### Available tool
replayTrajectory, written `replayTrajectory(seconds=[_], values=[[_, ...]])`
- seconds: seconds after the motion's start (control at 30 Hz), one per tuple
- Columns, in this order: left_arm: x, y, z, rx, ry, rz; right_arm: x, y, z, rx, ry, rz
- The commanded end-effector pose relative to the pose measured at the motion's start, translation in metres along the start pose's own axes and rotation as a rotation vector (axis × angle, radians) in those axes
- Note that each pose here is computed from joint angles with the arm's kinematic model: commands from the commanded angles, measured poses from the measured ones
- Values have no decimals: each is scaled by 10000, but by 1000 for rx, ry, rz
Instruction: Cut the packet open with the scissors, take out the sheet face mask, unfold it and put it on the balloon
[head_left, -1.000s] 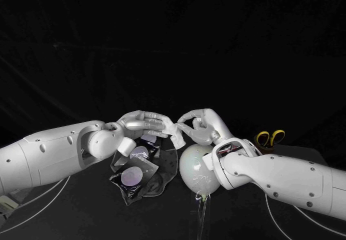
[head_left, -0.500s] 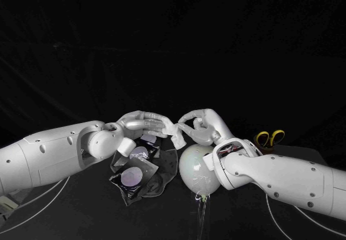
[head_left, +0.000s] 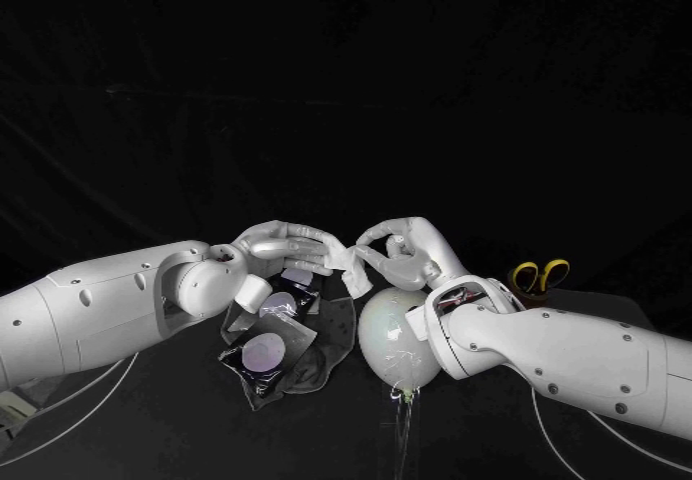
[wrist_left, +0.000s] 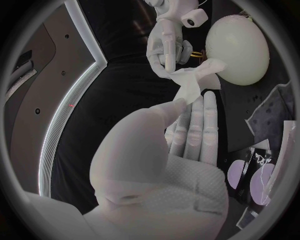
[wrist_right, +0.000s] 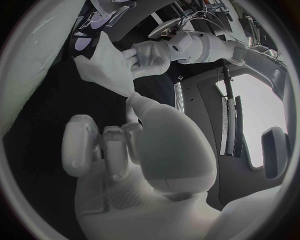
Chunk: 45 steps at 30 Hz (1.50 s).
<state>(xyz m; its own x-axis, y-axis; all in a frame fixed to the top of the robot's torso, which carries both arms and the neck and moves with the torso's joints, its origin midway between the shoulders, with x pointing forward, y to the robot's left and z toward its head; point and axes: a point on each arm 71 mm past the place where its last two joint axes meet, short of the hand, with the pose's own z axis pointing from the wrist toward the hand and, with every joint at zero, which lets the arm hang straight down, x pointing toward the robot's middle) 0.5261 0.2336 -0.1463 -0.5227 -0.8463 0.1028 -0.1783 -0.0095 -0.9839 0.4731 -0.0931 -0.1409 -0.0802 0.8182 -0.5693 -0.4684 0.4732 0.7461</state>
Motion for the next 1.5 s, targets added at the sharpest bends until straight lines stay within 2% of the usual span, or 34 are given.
replayTrajectory(seconds=[0.03,0.67,1.1,1.5], values=[[9,-10,8,3,-4,30,3,20,0,-16,7,0],[-47,-32,0,33,-68,57,-54,-49,-20,8,30,-11],[-93,-33,-12,32,-92,54,-176,-147,-51,35,18,-28],[-104,-35,-15,35,-105,58,-219,-177,-65,43,12,-32]])
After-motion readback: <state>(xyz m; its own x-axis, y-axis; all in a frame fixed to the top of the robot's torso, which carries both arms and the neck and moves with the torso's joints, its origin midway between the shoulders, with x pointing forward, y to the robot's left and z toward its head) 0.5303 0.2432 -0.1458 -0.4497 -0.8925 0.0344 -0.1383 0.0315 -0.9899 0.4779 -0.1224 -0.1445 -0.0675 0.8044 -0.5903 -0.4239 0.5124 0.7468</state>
